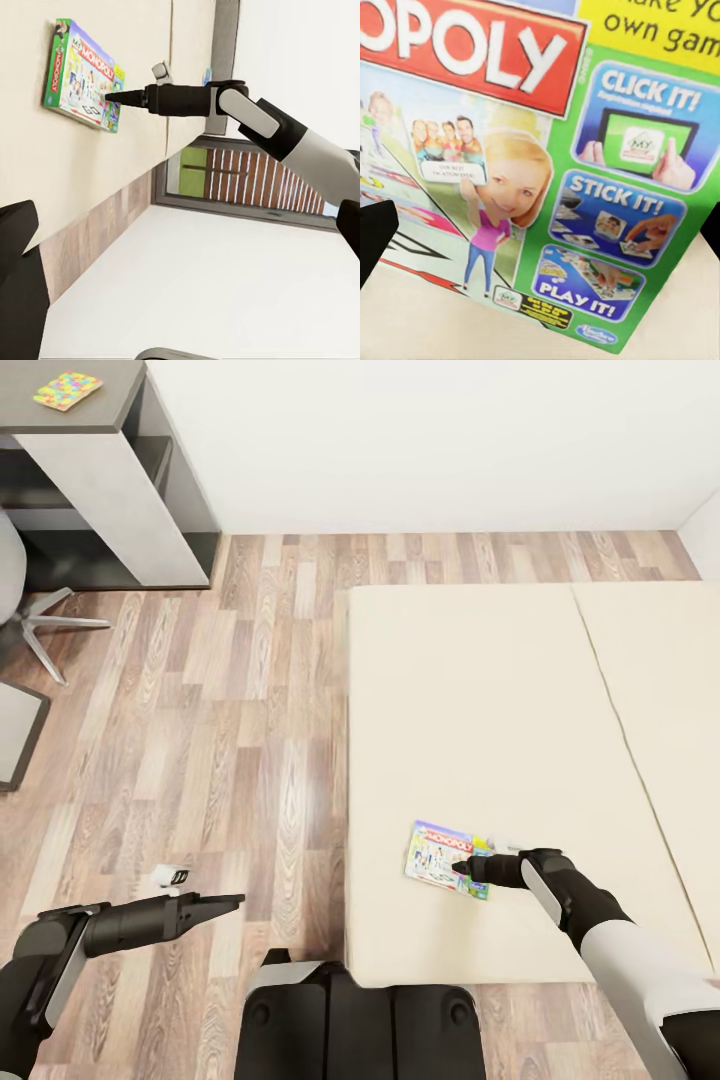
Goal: Put all the toys in the child's room - the three board games (two on the bed and one on the table), the two jigsaw puzzles on the table, and the tennis ball on the table - inside the toy box on the table in the child's room.
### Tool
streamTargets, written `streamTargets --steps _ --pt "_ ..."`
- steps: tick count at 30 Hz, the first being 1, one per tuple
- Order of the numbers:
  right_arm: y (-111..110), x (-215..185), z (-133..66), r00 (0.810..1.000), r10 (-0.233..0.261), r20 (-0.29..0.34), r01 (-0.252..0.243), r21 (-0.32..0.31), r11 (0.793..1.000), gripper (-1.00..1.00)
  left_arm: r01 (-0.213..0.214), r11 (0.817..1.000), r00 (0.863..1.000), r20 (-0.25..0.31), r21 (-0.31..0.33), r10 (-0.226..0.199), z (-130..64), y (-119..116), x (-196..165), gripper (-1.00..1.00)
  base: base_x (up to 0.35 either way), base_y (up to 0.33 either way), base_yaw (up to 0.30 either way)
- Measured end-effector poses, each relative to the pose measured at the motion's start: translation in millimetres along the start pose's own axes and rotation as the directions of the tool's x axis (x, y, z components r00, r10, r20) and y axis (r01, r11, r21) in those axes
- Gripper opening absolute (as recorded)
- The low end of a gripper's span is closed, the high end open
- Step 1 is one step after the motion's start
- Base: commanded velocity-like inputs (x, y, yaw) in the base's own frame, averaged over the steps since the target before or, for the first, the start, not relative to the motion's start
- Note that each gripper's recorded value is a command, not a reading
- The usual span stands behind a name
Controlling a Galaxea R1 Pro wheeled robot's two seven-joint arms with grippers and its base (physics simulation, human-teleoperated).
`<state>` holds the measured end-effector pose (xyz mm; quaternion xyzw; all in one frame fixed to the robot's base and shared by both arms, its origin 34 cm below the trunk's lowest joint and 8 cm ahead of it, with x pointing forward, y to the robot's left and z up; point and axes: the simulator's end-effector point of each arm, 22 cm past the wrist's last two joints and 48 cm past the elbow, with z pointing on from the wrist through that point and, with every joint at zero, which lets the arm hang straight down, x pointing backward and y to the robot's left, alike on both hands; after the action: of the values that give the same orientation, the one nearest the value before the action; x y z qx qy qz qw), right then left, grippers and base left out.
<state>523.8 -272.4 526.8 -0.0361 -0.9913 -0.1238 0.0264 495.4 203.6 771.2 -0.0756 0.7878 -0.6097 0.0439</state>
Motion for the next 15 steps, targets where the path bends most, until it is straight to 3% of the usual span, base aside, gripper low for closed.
streamTargets --steps 15 --pt "-0.1 -0.2 -0.1 1.000 -0.001 0.000 0.001 0.000 1.000 1.00 0.000 1.000 1.000 0.000 0.000 0.000 0.0 0.1 0.1 1.00 0.000 0.202 0.000"
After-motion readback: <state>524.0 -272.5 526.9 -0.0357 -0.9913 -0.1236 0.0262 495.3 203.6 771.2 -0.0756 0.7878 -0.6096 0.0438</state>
